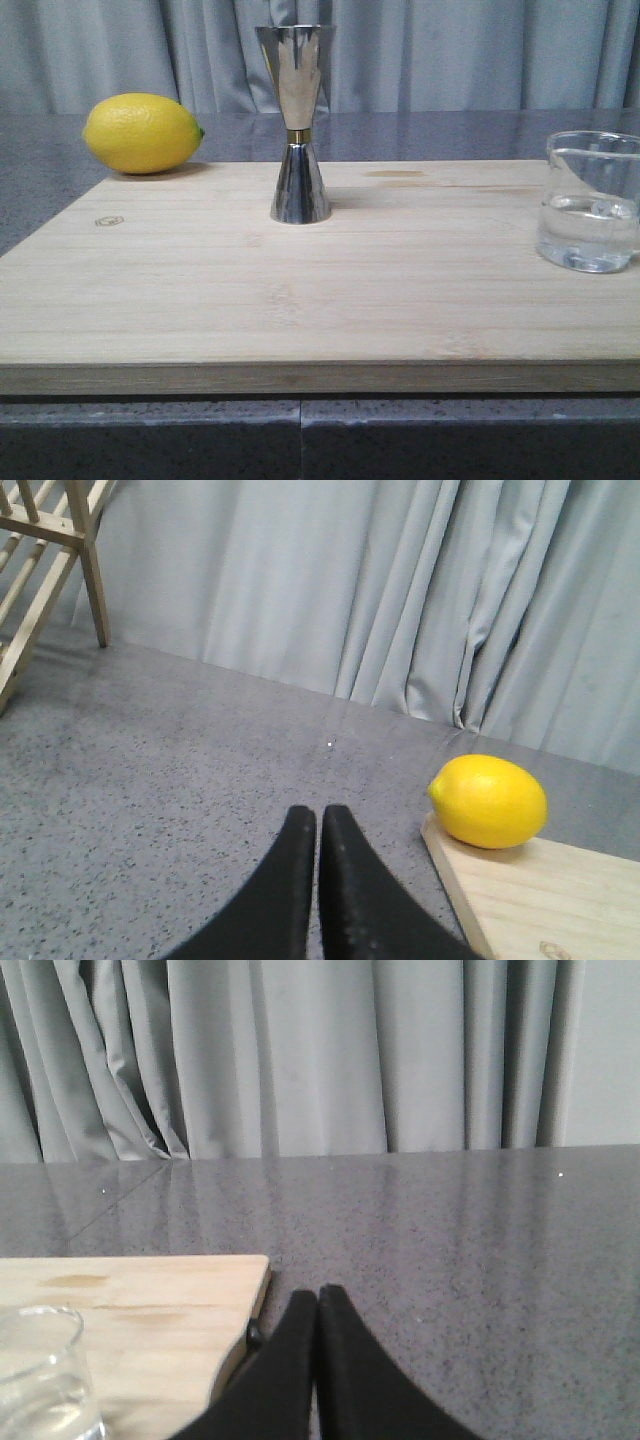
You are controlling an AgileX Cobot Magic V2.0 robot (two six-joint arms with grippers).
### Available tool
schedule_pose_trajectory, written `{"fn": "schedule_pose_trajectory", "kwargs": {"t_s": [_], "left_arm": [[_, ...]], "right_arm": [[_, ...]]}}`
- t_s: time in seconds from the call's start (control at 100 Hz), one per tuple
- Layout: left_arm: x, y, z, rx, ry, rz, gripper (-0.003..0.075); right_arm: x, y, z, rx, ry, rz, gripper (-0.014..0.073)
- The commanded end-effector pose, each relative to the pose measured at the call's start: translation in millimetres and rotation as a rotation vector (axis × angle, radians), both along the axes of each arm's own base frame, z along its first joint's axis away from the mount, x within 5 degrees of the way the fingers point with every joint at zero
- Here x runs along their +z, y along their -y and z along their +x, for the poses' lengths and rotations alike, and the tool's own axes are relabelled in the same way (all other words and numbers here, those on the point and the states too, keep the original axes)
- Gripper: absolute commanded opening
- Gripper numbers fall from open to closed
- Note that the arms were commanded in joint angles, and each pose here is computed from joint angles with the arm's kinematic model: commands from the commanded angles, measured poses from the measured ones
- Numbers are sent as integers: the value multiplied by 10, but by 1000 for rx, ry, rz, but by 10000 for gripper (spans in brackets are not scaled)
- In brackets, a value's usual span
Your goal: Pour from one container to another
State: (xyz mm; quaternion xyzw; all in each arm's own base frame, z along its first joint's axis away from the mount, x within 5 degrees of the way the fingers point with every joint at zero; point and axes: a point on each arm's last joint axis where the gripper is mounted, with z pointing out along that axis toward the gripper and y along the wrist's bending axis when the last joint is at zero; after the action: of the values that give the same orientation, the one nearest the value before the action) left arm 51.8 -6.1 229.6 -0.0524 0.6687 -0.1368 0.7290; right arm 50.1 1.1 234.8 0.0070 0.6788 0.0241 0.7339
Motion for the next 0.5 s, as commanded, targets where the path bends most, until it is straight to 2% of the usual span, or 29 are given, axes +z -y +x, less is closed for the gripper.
{"fn": "schedule_pose_trajectory", "kwargs": {"t_s": [0.0, 0.16, 0.29, 0.49], "left_arm": [[328, -10, -61, 6, 92, -17, -18], [670, 19, -6, -21, 17, 8, -18], [1001, 65, 120, -62, -30, 74, -18], [1545, 185, 359, -152, -6, 160, -17]], "right_arm": [[321, 0, -35, 2, 77, 4, -67], [618, -2, 53, 1, 31, 3, -67], [860, -5, 185, 1, 9, 2, -66], [1073, -11, 430, 1, -43, 1, -64]]}}
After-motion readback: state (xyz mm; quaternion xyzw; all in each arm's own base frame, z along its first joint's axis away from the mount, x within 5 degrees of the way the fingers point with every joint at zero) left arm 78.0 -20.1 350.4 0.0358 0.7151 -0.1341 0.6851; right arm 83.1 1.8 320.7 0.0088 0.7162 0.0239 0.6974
